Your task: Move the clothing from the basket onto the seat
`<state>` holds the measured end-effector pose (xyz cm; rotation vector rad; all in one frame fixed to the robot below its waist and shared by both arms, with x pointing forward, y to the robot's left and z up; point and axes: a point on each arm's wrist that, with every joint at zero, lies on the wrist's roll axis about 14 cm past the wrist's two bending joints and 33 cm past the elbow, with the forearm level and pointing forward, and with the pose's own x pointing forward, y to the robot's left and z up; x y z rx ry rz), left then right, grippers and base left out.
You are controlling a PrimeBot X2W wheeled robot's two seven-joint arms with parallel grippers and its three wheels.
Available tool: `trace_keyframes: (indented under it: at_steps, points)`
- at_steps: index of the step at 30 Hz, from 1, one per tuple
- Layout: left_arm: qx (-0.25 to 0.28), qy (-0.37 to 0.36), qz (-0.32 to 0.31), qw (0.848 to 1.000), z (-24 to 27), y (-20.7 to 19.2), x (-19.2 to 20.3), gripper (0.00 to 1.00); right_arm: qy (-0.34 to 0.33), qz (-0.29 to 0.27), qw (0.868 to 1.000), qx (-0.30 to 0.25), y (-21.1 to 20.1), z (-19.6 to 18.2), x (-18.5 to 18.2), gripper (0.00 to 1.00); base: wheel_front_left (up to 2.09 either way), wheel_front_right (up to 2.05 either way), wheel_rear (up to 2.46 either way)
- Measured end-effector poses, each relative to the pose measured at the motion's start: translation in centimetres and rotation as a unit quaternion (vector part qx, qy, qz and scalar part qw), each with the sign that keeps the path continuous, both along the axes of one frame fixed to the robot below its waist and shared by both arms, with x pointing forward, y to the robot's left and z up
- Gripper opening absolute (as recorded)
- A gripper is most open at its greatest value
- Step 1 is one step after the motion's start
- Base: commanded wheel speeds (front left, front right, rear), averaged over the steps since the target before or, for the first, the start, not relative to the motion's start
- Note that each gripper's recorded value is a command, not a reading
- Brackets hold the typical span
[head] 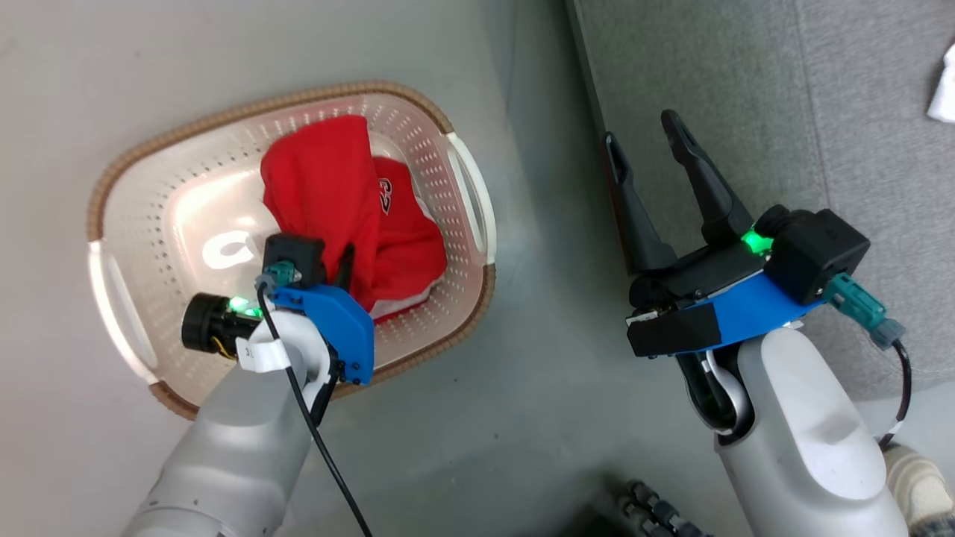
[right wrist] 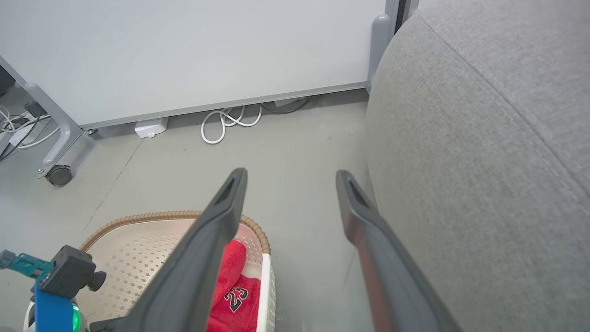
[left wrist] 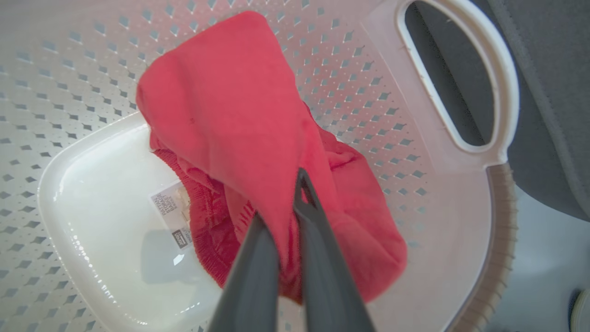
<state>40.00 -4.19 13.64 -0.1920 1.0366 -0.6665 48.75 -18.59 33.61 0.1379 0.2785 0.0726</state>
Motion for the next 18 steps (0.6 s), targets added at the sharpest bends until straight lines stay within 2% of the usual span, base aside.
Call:
trace_keyframes:
  at_steps: [11, 18]
  points:
    - [-0.018, -0.085, 0.001, 0.996, 8.0, 0.4, 0.9, 0.0, -0.018, 0.016, 1.0, -0.001, 1.4, 4.5, -1.9, 1.0, 0.0, 0.0, 0.0]
    - [-0.055, -0.164, 0.004, 0.985, 15.6, -0.2, 1.1, 0.0, -0.036, 0.029, 0.999, 0.004, 2.8, 8.2, -4.0, 1.0, 0.0, 0.0, 0.0]
